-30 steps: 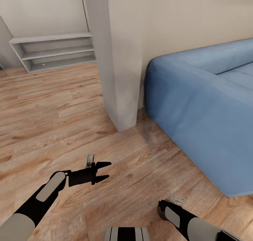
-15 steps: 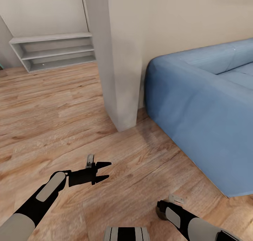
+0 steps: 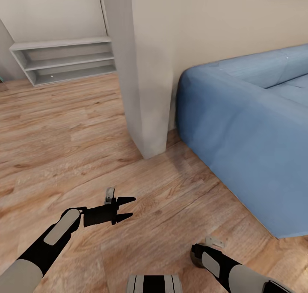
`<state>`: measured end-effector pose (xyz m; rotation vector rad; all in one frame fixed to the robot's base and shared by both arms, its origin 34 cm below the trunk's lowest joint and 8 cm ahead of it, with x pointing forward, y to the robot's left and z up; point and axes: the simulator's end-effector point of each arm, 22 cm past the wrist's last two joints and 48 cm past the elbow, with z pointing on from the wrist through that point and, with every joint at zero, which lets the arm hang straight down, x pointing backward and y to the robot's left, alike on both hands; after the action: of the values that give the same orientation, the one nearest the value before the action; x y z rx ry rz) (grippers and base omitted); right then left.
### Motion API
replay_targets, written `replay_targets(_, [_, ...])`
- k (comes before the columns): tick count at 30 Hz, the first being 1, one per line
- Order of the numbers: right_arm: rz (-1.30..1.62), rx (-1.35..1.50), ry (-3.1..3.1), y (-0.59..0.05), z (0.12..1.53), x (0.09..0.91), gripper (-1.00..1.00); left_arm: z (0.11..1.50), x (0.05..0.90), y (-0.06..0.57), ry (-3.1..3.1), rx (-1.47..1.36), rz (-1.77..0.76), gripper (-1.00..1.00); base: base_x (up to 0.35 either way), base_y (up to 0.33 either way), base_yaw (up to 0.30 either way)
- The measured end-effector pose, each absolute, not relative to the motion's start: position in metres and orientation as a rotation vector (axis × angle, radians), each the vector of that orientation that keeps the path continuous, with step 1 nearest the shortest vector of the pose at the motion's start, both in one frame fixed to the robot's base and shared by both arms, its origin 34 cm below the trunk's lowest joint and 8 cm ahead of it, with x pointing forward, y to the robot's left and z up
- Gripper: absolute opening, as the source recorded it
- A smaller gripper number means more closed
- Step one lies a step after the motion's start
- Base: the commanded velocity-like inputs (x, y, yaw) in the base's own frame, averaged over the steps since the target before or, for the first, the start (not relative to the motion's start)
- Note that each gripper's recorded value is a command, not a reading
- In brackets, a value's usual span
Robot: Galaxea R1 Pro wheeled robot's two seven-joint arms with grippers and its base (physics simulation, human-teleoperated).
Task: Place each of the two pumpkins and all three candles from the living room inside a cabinet in the living room (use any cabinet), then make sure every cabinet is closed, and position the cauldron so it is next to a table in the living room.
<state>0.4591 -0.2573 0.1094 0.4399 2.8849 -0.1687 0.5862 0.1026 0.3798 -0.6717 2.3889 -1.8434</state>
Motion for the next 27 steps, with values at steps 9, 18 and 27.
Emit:
replay_targets(9, [-0.164,0.439,2.886,-0.2561,0.1094,0.4593,1.0,0.3799,0.5863,0.1026,2.388,-0.672,-1.844,1.0,0.0,0.0,0.0])
replay_targets(18, [-0.16,0.431,2.899,-0.2544,0.1088,0.457,-1.0,0.3799,0.5863,0.1025,2.388,-0.672,-1.844,1.0,0.0,0.0,0.0])
replay_targets(27, [-0.158,0.435,2.899,-0.2545,0.1089,0.4572,-1.0,0.3794,0.5867,0.1024,2.389,-0.67,-1.839,1.0,0.0,0.0,0.0])
